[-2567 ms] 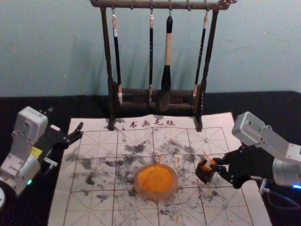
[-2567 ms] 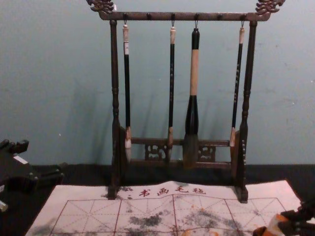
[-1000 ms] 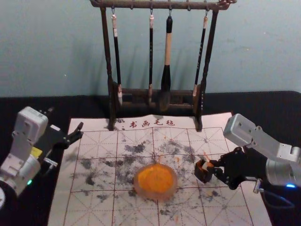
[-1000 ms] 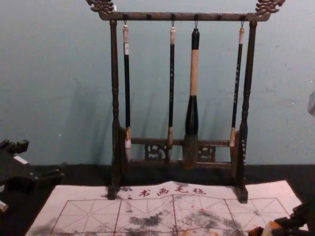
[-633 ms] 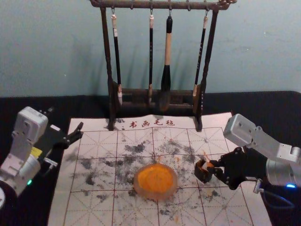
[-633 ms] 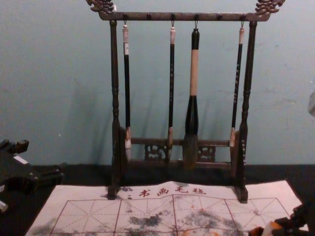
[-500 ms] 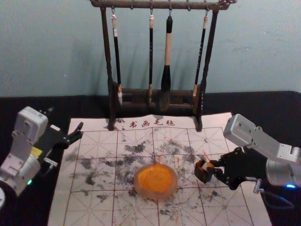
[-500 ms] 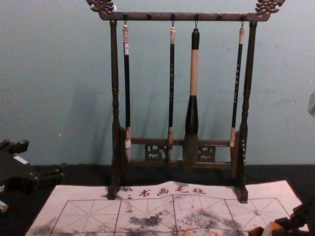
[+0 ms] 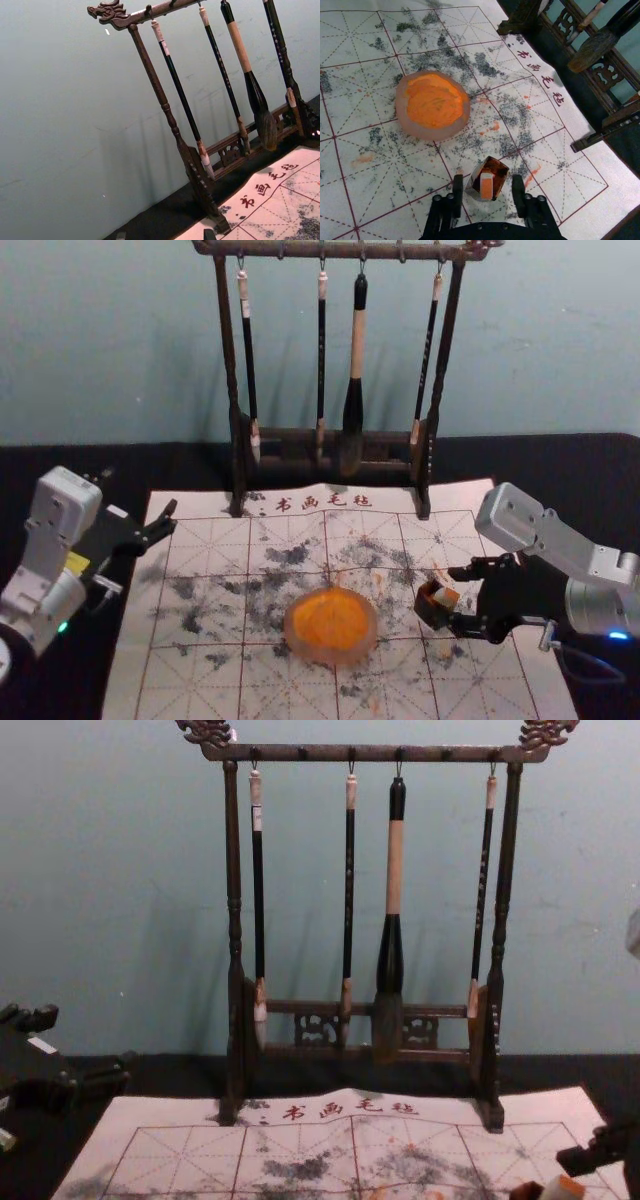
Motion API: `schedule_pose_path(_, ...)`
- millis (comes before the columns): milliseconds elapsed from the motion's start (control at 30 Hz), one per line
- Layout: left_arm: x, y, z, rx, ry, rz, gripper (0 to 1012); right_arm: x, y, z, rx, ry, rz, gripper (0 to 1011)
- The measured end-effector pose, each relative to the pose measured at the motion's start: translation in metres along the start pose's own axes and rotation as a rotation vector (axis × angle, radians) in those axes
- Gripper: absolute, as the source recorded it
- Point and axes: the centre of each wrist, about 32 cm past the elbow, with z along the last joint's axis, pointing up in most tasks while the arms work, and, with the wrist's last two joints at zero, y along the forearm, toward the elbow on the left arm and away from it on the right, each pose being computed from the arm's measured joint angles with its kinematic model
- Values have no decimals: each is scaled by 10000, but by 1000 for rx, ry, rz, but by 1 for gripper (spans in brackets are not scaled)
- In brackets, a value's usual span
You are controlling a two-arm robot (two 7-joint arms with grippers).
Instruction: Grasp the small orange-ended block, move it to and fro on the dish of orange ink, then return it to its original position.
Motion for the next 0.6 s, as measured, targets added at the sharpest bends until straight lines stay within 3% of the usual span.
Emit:
schedule_pose_path(433, 0, 0, 0, 0, 0, 0, 1001, 1, 0, 0, 1, 0, 0, 935)
schedule_pose_path(600, 0, 0, 0, 0, 0, 0, 1001, -7, -48, 9, 70, 16, -48, 1000)
